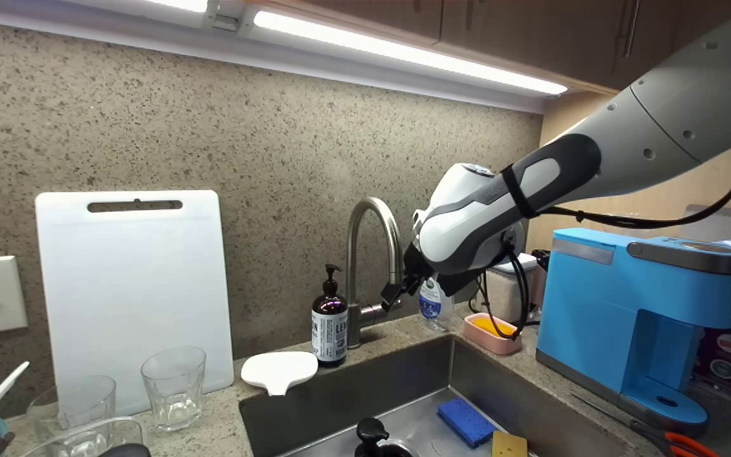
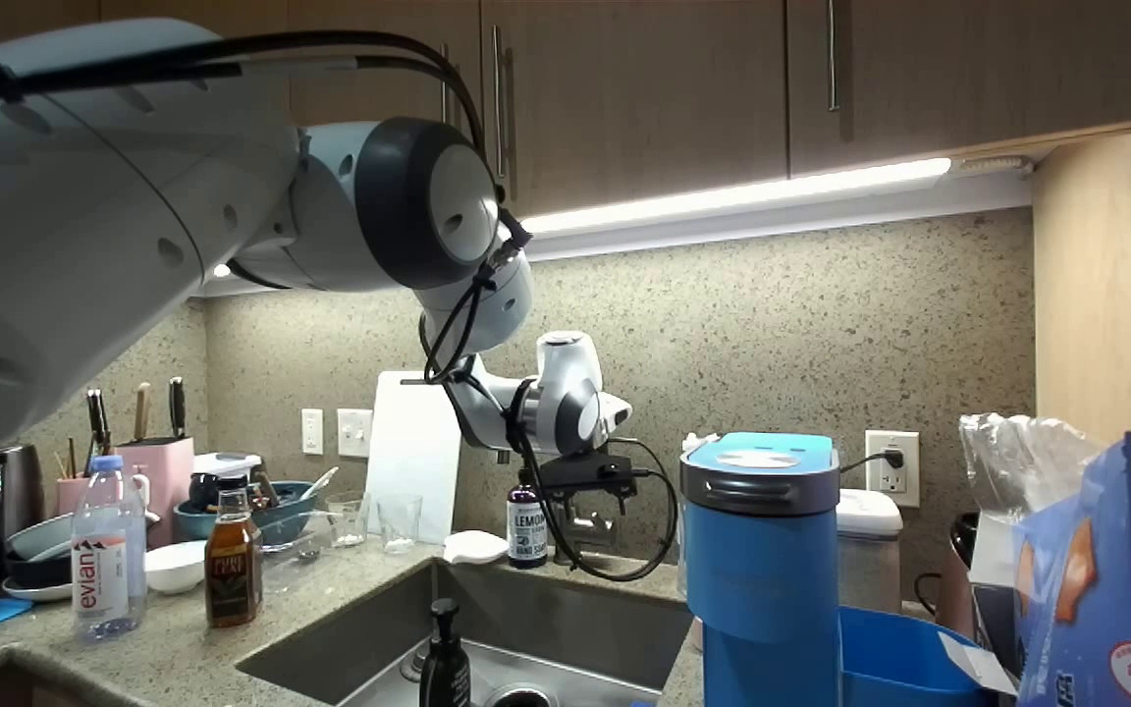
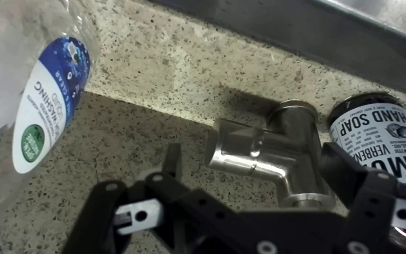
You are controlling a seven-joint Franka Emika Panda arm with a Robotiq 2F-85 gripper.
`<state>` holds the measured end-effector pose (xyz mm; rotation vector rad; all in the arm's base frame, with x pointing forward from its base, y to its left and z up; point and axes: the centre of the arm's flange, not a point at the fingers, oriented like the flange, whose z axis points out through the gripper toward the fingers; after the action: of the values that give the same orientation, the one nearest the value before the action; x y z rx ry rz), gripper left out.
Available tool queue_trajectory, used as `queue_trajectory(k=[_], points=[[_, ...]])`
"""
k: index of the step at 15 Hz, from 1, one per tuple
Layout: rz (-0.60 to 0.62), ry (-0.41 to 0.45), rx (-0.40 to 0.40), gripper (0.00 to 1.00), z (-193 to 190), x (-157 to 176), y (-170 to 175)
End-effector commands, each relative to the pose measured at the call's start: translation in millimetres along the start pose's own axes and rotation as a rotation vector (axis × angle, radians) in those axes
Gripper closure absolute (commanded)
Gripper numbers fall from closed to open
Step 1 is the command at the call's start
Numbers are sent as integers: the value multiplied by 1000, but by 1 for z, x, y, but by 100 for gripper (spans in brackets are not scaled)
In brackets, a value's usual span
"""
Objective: Open the tab
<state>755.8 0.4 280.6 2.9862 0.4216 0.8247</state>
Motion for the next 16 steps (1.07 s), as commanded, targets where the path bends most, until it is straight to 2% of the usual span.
queue_trajectory(k=[1, 16], points=[[17, 14, -14, 0, -9, -1, 5], [26, 2, -27, 0, -4, -4, 15]])
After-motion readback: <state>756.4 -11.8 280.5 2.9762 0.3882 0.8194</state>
